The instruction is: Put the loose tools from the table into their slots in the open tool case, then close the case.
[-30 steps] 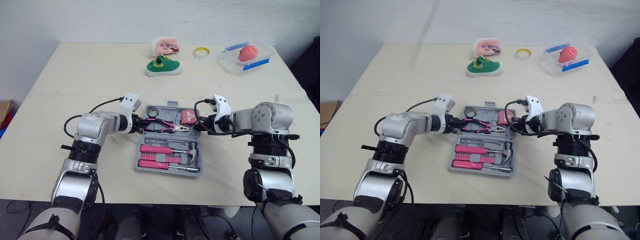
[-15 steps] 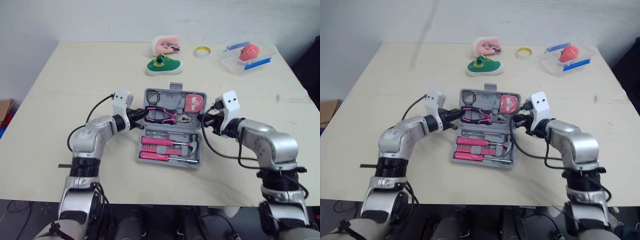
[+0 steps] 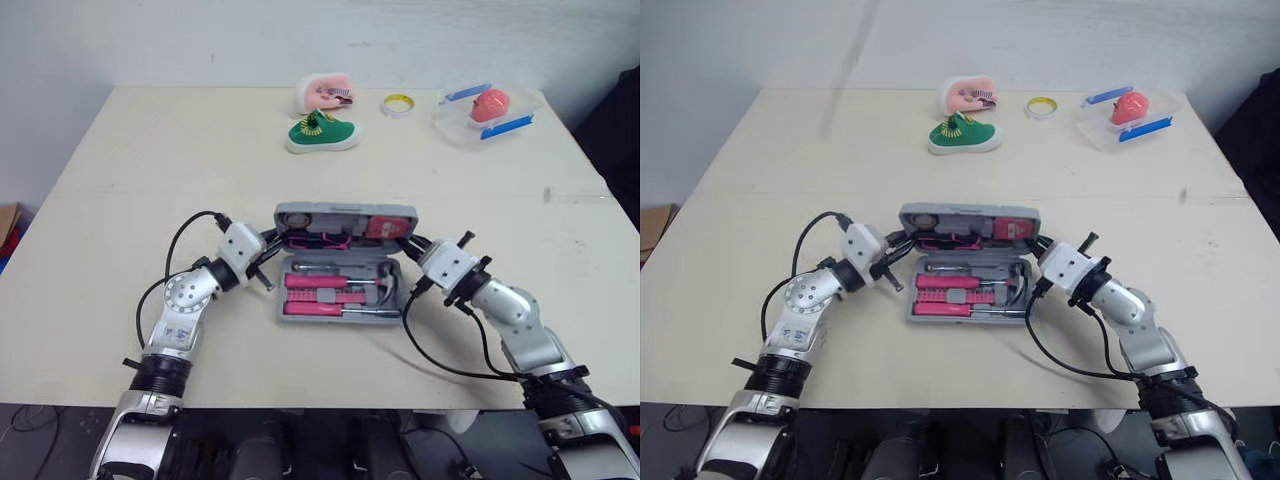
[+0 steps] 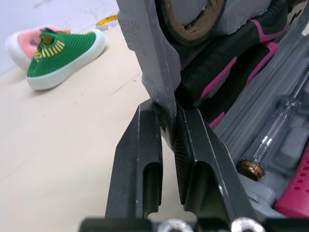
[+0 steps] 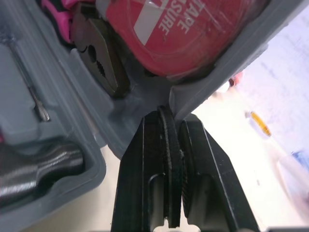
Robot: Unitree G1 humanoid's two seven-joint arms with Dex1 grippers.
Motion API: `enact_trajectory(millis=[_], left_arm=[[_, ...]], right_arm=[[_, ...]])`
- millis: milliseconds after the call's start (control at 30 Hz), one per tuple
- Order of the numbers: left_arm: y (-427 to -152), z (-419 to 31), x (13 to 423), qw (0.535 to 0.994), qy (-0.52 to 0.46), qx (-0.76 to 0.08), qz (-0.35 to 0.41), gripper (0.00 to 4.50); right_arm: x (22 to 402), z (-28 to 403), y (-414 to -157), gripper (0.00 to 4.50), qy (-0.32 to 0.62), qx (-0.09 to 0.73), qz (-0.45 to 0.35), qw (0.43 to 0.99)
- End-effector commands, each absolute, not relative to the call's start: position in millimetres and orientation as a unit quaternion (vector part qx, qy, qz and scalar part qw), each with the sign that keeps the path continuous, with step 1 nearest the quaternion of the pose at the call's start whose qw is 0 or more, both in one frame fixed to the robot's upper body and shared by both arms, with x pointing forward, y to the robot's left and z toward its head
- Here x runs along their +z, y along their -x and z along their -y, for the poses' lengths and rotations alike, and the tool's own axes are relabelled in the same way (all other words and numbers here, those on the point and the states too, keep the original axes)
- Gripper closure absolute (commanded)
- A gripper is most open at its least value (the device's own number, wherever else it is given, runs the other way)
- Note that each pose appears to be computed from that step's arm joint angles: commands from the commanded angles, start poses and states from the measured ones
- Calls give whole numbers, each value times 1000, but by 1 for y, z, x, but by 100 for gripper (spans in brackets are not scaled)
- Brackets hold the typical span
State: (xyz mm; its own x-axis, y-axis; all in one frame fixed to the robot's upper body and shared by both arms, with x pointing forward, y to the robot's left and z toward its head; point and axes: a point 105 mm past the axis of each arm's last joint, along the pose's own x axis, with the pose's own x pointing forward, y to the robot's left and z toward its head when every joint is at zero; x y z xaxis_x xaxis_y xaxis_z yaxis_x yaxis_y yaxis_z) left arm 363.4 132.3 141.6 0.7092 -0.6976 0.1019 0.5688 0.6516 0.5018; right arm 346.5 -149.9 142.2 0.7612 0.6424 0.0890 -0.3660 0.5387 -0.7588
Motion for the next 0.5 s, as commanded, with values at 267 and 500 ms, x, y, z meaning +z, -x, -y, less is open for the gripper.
enact_trajectory(millis=[267, 500], left_arm=[[-349, -163, 138, 888, -261, -351, 141, 189], [-321, -244, 116, 901, -278, -331, 36, 98]], right_arm=[[125, 164, -326, 232, 429, 307, 173, 832], [119, 202, -294, 6, 480, 320, 140, 805]])
